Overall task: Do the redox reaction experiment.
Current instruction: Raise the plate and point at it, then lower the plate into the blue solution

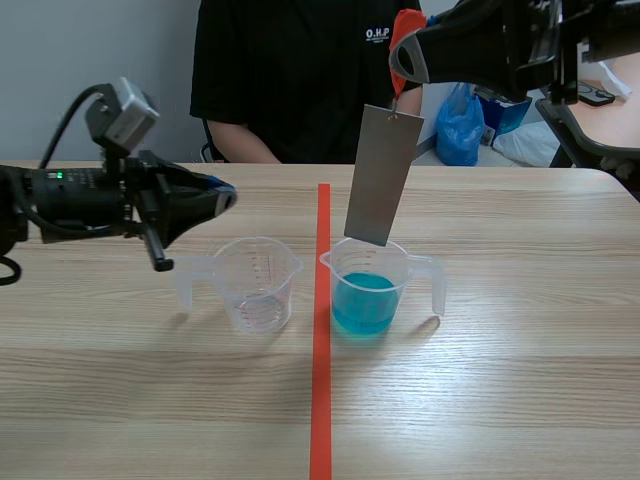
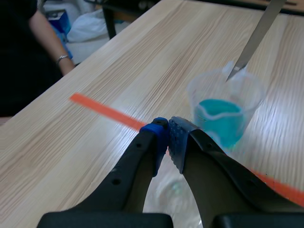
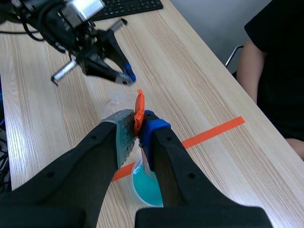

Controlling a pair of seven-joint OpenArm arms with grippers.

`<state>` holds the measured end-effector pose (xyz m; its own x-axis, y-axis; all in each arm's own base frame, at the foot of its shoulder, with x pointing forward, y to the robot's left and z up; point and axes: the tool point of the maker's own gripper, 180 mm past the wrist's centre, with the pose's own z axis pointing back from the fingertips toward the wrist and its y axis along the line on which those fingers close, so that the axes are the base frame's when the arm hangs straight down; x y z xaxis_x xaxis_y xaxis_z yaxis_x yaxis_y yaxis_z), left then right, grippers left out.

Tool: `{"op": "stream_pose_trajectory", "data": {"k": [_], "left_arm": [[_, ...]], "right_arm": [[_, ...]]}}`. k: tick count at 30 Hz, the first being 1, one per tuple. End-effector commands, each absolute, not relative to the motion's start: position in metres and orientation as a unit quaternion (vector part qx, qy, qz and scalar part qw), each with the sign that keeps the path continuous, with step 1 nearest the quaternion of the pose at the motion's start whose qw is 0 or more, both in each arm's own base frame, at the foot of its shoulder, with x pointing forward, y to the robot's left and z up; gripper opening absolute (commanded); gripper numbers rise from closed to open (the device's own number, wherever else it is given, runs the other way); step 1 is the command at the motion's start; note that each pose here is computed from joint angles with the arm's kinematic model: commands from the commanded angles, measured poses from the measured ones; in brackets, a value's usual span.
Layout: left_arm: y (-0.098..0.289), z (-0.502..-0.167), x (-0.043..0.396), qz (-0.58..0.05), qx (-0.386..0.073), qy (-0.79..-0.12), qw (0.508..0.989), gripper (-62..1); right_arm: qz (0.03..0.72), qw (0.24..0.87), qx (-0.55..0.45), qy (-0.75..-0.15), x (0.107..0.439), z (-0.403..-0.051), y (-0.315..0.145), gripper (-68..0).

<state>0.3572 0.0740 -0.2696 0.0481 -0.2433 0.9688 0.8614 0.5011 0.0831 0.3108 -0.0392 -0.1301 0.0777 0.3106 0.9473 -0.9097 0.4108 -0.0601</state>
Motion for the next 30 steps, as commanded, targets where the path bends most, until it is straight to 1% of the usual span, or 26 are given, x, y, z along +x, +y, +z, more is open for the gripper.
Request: {"op": "stream_pose_trajectory", "data": {"k": [1, 6, 13, 17, 23, 24, 27, 30], "left_arm": [[0.090, -0.257, 0.361, -0.400, -0.273, -0.568, 0.665, -57.7], [0.143, -0.267, 0.348, -0.376, -0.244, -0.561, 0.696, -57.7], [0.210, -0.286, 0.304, -0.318, -0.218, -0.557, 0.736, -57.7], [0.237, -0.300, 0.270, -0.273, -0.212, -0.554, 0.757, -57.7], [0.265, -0.311, 0.218, -0.208, -0.207, -0.558, 0.776, -57.8], [0.270, -0.314, 0.210, -0.194, -0.198, -0.562, 0.780, -57.8], [0.290, -0.316, 0.188, -0.156, -0.152, -0.583, 0.783, -57.7], [0.302, -0.319, 0.162, -0.138, -0.110, -0.598, 0.782, -57.7]], "right_arm": [[0.453, 0.659, 0.297, -0.522, 0.312, -0.115, -0.041, -65.8], [0.453, 0.659, 0.297, -0.522, 0.312, -0.115, -0.041, -65.8], [0.453, 0.659, 0.297, -0.522, 0.312, -0.115, -0.041, -65.8], [0.453, 0.659, 0.297, -0.522, 0.312, -0.115, -0.041, -65.8], [0.453, 0.659, 0.297, -0.522, 0.312, -0.116, -0.041, -65.8], [0.453, 0.659, 0.296, -0.522, 0.312, -0.116, -0.041, -65.8], [0.453, 0.658, 0.297, -0.522, 0.311, -0.116, -0.041, -65.8], [0.450, 0.661, 0.300, -0.520, 0.311, -0.119, -0.041, -65.8]]}}
